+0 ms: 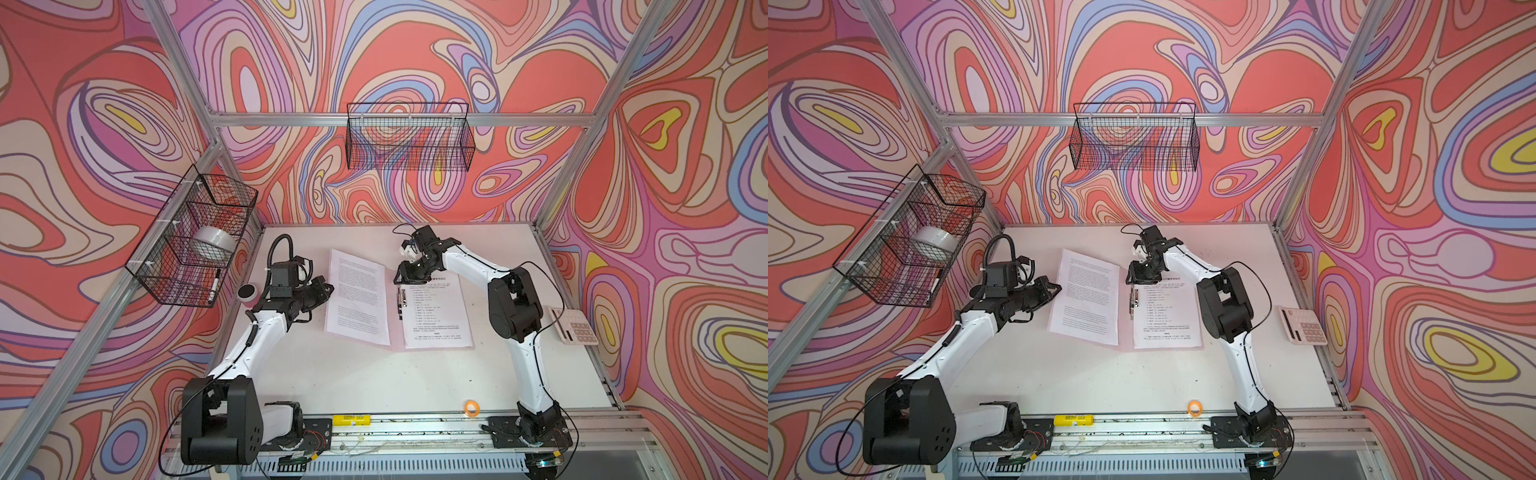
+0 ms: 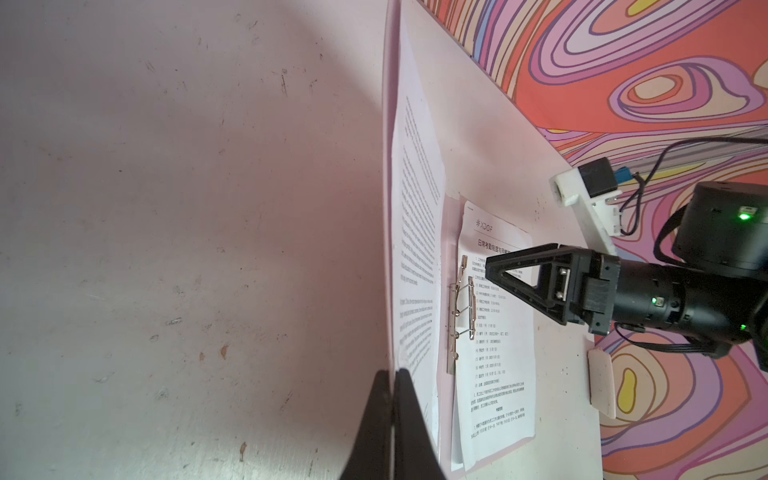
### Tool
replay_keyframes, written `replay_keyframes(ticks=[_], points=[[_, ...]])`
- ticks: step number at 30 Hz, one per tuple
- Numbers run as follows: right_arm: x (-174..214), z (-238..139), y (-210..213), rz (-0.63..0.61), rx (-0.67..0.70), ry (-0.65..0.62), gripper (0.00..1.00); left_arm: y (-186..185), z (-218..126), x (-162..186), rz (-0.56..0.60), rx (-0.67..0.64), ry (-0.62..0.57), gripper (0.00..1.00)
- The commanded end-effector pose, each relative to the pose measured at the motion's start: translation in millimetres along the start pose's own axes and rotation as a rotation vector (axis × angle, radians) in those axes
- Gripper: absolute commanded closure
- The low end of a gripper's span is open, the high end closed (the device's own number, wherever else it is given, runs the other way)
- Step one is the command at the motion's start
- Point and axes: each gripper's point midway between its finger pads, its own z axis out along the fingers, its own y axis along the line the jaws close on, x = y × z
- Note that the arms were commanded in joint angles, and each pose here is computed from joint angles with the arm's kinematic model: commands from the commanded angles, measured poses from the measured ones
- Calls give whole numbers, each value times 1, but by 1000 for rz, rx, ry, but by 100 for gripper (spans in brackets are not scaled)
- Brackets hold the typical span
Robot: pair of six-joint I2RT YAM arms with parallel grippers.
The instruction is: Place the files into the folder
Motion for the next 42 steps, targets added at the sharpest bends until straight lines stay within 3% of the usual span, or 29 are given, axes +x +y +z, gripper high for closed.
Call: replay_keyframes(ticks=[1,30,42], points=[[-5,10,-2,5,-15,-5,52,-1,2,2,7,13,-2,100],[-8,31,2,12,-88,13,53,2,7,4,3,12,12,100],[-9,7,22,-4,-150,-35,53,3,5,3,-3,1,6,100]])
